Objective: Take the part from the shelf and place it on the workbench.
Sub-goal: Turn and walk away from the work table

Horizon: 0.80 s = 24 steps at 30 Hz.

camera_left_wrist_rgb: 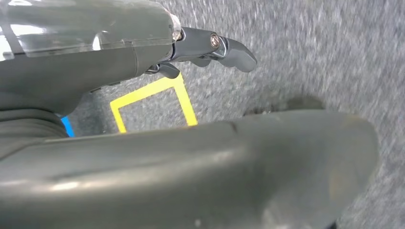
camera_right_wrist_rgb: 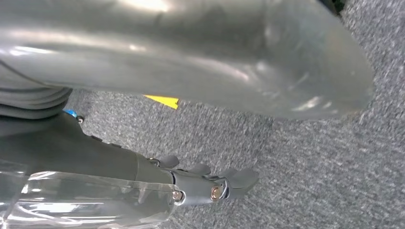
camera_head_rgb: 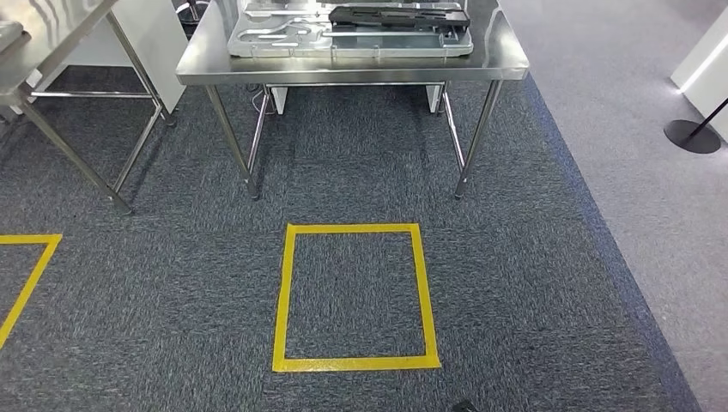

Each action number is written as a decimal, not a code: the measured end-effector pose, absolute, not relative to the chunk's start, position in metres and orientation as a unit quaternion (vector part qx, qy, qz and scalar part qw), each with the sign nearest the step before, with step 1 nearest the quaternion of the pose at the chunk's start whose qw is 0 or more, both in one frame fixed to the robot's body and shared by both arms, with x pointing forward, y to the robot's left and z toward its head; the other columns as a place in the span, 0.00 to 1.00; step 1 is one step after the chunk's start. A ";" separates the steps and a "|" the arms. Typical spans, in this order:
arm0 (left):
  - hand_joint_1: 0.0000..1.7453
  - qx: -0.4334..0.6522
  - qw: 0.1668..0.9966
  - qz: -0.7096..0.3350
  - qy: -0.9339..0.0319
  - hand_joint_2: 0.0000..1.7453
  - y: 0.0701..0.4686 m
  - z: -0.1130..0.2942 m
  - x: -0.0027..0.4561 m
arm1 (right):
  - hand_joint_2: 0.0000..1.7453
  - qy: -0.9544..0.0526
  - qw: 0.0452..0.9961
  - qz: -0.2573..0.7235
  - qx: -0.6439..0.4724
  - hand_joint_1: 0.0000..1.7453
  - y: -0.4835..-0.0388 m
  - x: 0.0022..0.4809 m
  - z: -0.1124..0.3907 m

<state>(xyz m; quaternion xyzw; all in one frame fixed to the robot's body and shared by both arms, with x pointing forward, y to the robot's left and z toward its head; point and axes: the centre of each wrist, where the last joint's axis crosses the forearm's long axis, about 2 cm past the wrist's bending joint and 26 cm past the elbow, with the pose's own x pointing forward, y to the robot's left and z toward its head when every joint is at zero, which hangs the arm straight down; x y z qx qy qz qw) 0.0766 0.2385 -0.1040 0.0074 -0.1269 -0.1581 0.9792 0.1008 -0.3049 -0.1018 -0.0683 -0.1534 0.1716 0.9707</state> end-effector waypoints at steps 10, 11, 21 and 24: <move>0.00 0.006 0.980 -0.155 -0.128 0.00 0.237 -0.104 0.075 | 0.00 -0.151 0.971 0.174 -0.064 0.00 -0.301 0.097 -0.103; 0.00 0.006 0.980 -0.154 -0.128 0.00 0.237 -0.104 0.075 | 0.00 -0.150 0.971 0.174 -0.064 0.00 -0.301 0.096 -0.103; 0.00 0.006 0.983 -0.140 -0.117 1.00 0.236 -0.106 0.064 | 1.00 -0.140 0.971 0.179 -0.068 0.00 -0.308 0.093 -0.103; 0.00 0.008 0.984 -0.138 -0.115 1.00 0.236 -0.106 0.062 | 1.00 -0.134 0.972 0.180 -0.075 0.00 -0.309 0.091 -0.104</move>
